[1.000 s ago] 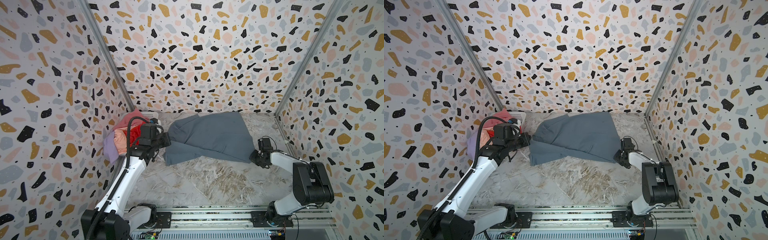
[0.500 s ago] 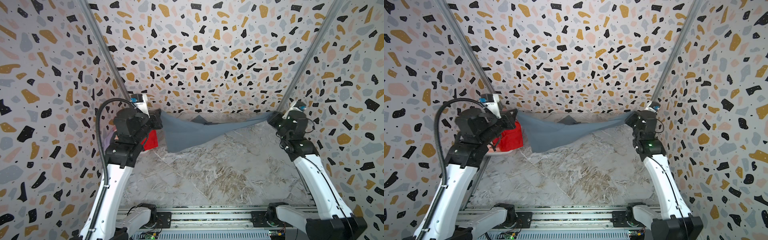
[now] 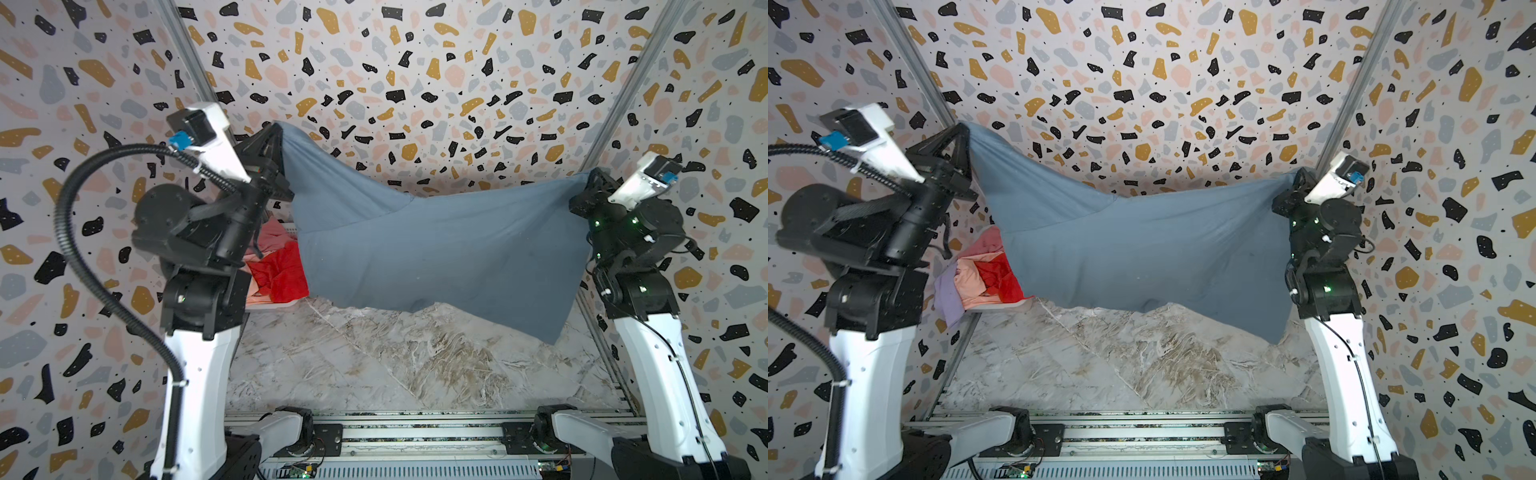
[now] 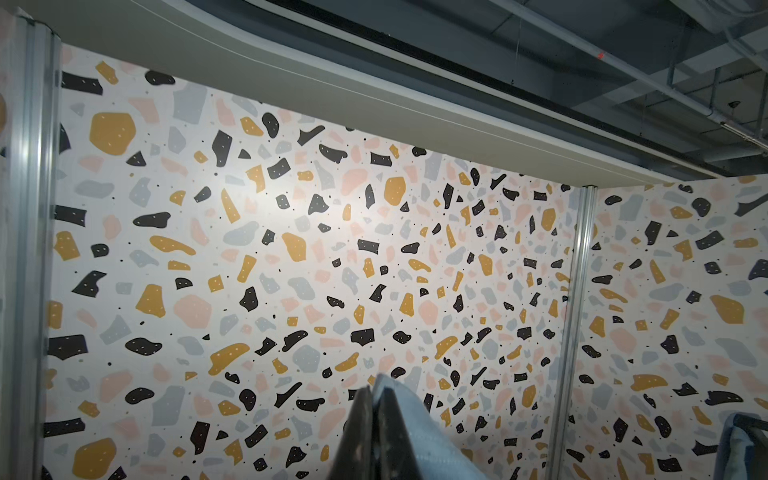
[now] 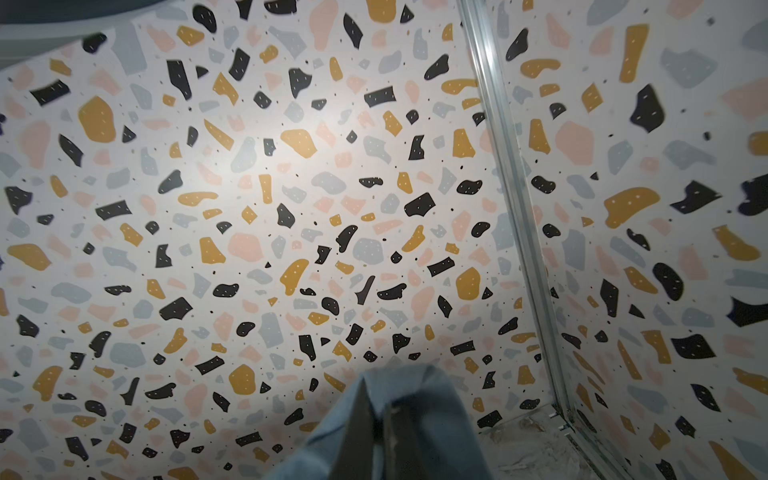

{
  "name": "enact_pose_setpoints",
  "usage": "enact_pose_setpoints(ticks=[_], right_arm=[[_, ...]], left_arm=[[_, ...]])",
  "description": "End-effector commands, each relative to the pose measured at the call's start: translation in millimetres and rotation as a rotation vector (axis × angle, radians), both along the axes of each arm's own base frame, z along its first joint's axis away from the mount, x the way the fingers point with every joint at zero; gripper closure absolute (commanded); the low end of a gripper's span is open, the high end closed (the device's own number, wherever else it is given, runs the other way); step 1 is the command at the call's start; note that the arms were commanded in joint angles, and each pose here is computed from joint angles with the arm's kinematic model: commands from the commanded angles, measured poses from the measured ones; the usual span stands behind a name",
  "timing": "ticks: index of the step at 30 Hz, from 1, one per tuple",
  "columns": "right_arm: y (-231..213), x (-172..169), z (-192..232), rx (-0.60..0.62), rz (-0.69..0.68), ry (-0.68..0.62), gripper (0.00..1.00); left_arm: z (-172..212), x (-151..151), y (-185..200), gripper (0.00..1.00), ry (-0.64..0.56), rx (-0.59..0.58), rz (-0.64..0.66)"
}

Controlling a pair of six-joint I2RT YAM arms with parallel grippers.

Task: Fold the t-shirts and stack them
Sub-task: 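Lift the shirt high with both grippers, shaking it out, then lower the shirt onto the table with both grippers, laying it flat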

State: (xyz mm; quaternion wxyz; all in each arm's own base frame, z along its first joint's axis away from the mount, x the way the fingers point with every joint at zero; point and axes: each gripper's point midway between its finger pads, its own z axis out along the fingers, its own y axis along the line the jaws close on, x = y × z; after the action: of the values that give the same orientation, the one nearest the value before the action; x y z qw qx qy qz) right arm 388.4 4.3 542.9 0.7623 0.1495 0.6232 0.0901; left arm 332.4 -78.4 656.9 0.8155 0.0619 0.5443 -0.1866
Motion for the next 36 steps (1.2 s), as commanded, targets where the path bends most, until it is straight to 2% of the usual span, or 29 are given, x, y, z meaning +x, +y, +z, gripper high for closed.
enact_pose_setpoints(ticks=[1,6,8,11,14,17,19,21,25,30,32,33,34,36], right_arm=[[6.5,36.7,9.5,-0.018,0.017,-0.043,1.00],[17.5,90.6,6.4,-0.001,0.070,-0.035,1.00],[20.5,104.8,11.9,0.004,0.091,-0.046,1.00],[21.4,112.9,33.1,0.004,0.111,-0.087,1.00],[14.6,100.8,64.9,0.000,0.119,-0.170,1.00],[4.2,77.3,92.4,-0.001,0.110,-0.236,1.00],[0.1,59.9,100.1,-0.012,0.103,-0.252,1.00],[-1.5,49.2,90.0,-0.016,0.105,-0.229,1.00],[1.3,44.6,27.9,-0.016,0.132,-0.072,1.00],[0.4,29.5,-111.3,0.004,0.134,0.278,1.00],[-5.6,6.9,-172.0,0.038,0.101,0.425,1.00],[-8.8,-6.6,-202.1,0.051,0.087,0.490,0.92],[-7.8,-15.4,-218.4,0.051,0.093,0.524,0.78],[-8.8,-30.4,-250.7,0.060,0.104,0.626,0.41]], left_arm=[[-1.4,53.2,-5.4,1.00,-0.021,-0.025,0.006],[-12.8,124.4,-10.1,1.00,0.014,-0.049,0.021],[-6.6,138.1,-4.3,1.00,-0.004,-0.080,0.034],[11.3,142.1,4.5,1.00,-0.052,-0.109,0.035],[43.9,117.3,18.9,1.00,-0.143,-0.126,0.061],[70.5,79.3,29.5,1.00,-0.224,-0.121,0.083],[74.8,56.9,31.0,1.00,-0.239,-0.099,0.096],[65.2,40.5,30.7,1.00,-0.212,-0.081,0.096],[22.7,7.4,28.1,1.00,-0.101,-0.071,0.066],[-86.4,-25.9,19.1,1.00,0.181,-0.102,-0.017],[-148.5,-37.8,8.3,1.00,0.366,-0.140,-0.095],[-178.9,-48.1,1.2,0.93,0.457,-0.160,-0.143],[-204.5,-56.3,-6.8,0.84,0.543,-0.174,-0.193],[-243.6,-77.4,-14.4,0.62,0.676,-0.172,-0.239]])
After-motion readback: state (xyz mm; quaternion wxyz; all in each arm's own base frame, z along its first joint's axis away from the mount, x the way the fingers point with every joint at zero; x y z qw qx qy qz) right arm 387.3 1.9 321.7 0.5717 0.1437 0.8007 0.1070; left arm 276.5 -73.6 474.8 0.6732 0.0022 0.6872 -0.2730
